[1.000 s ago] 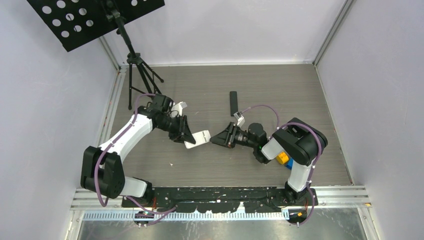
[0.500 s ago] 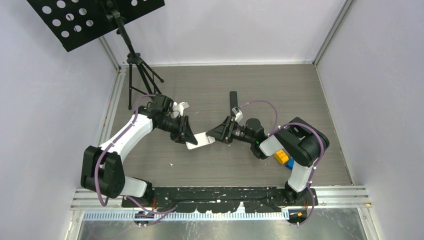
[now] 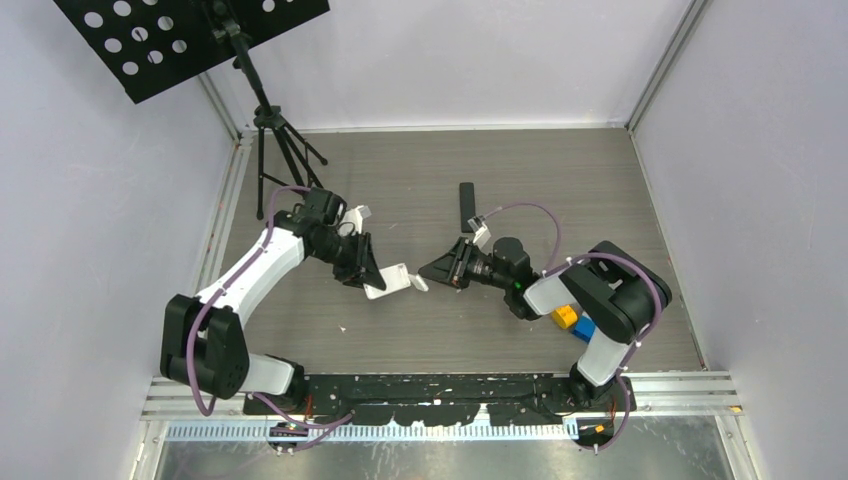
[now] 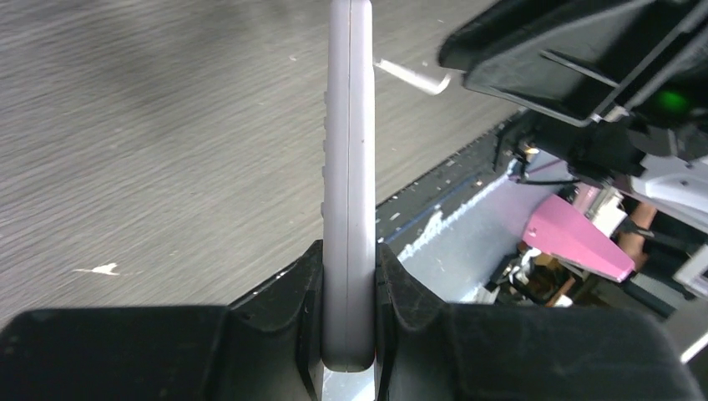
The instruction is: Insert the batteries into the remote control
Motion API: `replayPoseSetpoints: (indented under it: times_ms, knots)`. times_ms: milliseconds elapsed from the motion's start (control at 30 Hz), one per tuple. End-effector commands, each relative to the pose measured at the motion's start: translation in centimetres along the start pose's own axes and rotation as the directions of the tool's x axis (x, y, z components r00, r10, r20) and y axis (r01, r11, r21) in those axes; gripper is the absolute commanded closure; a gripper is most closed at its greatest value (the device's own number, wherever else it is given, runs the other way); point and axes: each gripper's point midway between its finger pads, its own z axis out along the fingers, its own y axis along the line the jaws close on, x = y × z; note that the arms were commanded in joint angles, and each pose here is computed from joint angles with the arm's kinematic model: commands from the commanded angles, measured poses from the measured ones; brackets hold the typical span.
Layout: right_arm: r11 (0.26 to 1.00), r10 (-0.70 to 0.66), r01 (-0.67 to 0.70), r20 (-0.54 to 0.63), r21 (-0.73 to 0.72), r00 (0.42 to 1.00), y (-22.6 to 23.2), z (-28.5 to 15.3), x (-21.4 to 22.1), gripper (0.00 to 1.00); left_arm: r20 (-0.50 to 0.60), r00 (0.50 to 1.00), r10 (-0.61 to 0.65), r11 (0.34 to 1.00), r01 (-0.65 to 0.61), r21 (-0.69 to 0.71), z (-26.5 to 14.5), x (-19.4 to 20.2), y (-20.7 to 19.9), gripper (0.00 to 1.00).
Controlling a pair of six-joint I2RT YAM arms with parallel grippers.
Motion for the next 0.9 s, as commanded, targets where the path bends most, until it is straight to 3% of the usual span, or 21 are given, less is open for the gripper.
replayPoseSetpoints:
  times_ms: [0,133,233,367,500,667,867]
  knots:
    - [0.997,-0.066,0.064,0.032,0.036,0.997,0.4,-0.2,-0.7,0.73,0.047,0.999,-0.004,0.993,0.009,-0.12,-0.3,-1.3,1.8,1.0]
    - [0.982,-0.09,0.083,0.036,0.17,0.995,-2.0,-0.5,-1.0,0.71,0.041,0.999,-0.008,0.992,0.014,-0.128,0.2,-1.5,2.1,1.0]
    - [0.947,-0.138,0.12,0.04,0.297,0.99,-3.8,-1.3,-1.6,0.51,0.05,0.999,0.003,0.987,0.005,-0.16,0.0,-1.8,2.6,1.0]
    - [0.91,-0.234,0.212,0.02,0.358,0.972,-2.9,-2.4,-2.6,0.34,0.063,0.997,0.034,0.99,-0.025,-0.141,-0.5,-2.2,1.9,1.0]
    - [0.886,-0.378,0.385,-0.077,0.26,0.923,1.4,-3.1,-2.4,0.25,0.08,0.989,0.126,0.992,-0.127,0.005,-1.3,-2.1,-1.5,1.0]
    - [0.844,-0.515,0.532,-0.172,0.072,0.84,6.7,-4.5,-1.0,0.22,0.081,0.951,0.298,0.938,-0.308,0.161,-2.0,-0.3,-6.3,1.0]
    - [0.774,-0.622,0.625,-0.061,0.102,0.78,11.2,-7.5,-3.0,0.19,0.17,0.886,0.431,0.831,-0.463,0.308,-4.0,1.6,-10.2,1.0]
